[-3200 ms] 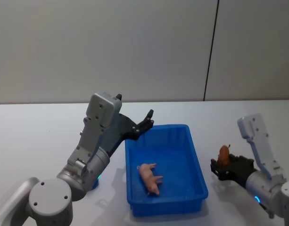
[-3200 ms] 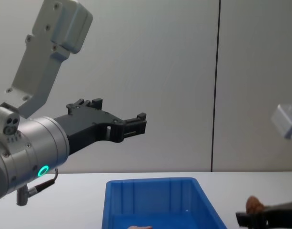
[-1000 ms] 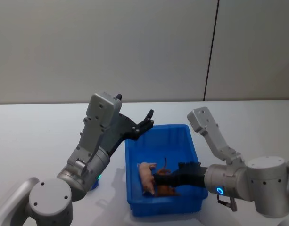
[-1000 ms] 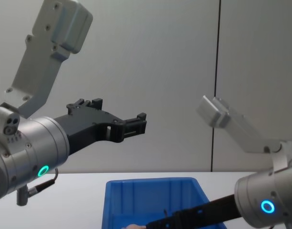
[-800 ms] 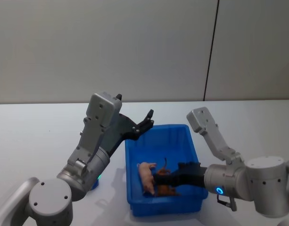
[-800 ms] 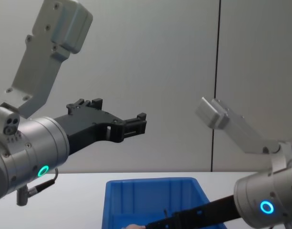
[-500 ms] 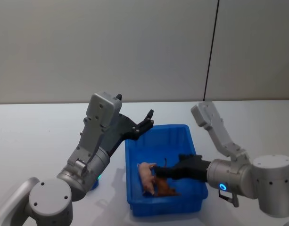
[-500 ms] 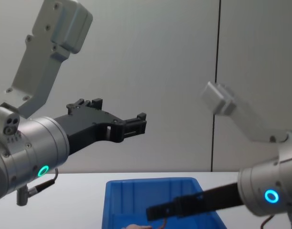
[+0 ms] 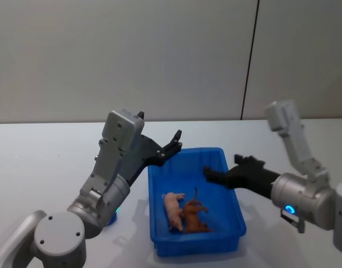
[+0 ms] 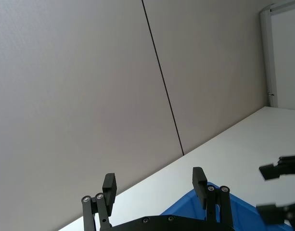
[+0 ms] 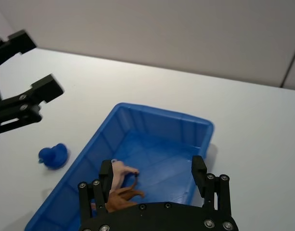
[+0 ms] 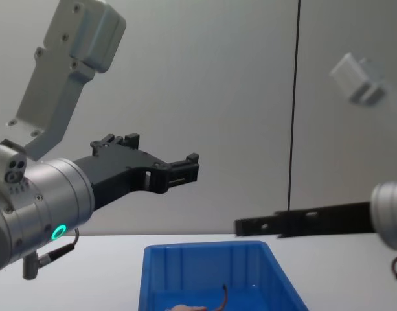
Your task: Pick up the two dolls from the table and place them into the box.
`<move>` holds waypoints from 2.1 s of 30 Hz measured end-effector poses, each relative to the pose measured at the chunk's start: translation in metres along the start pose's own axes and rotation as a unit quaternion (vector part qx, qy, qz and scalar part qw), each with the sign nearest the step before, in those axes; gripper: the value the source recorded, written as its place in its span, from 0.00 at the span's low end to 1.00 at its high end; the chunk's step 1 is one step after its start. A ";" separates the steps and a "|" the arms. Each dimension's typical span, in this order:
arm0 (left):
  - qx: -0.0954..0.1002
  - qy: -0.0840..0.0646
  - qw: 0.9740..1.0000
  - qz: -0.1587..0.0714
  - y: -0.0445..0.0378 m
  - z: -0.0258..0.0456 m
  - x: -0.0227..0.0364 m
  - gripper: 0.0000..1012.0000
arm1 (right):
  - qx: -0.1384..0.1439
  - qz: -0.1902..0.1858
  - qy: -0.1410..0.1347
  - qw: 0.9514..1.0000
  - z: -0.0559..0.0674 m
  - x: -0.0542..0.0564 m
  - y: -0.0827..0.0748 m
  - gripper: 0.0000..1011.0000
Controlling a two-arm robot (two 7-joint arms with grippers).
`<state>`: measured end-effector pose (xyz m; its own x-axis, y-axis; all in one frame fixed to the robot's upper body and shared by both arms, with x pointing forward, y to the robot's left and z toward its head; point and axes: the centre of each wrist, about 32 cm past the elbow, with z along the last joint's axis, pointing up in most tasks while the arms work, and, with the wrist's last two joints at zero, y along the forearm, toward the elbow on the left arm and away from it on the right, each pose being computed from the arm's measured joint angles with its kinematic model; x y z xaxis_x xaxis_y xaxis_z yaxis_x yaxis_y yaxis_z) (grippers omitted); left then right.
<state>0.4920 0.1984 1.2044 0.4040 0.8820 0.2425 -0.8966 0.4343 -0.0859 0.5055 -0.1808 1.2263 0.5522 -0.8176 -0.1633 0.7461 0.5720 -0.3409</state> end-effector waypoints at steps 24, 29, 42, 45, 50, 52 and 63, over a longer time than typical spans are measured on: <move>0.000 0.000 1.000 0.000 0.0000 0.0000 0.0000 0.99 | 0.059 -0.142 0.083 0.985 -0.011 0.037 -0.042 0.99; 0.000 0.000 1.000 0.000 0.0000 0.0000 0.0000 0.99 | 0.066 -0.174 0.115 0.976 -0.015 0.046 -0.050 0.99; -0.005 -0.009 1.000 0.002 -0.0019 0.0057 0.0060 0.99 | 0.071 -0.217 0.159 0.961 -0.022 0.059 -0.060 0.99; -0.003 -0.013 1.000 0.005 -0.0012 0.0093 0.0098 0.99 | 0.071 -0.221 0.165 0.959 -0.023 0.060 -0.061 0.99; 0.012 -0.018 1.000 0.013 0.0046 0.0151 0.0165 0.99 | 0.072 -0.228 0.171 0.956 -0.024 0.062 -0.063 0.99; 0.020 -0.017 1.000 0.017 0.0084 0.0175 0.0185 0.99 | 0.072 -0.229 0.173 0.955 -0.024 0.063 -0.063 0.99; 0.078 0.004 0.996 0.033 0.0331 0.0211 0.0215 0.99 | 0.072 -0.235 0.179 0.953 -0.025 0.064 -0.064 0.99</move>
<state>0.4672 0.2279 1.2271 0.3433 0.9097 0.2337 -0.9386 0.3413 0.0501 0.4836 -0.2719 1.2144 0.0017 -0.9410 -0.3385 0.9372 0.1196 -0.3277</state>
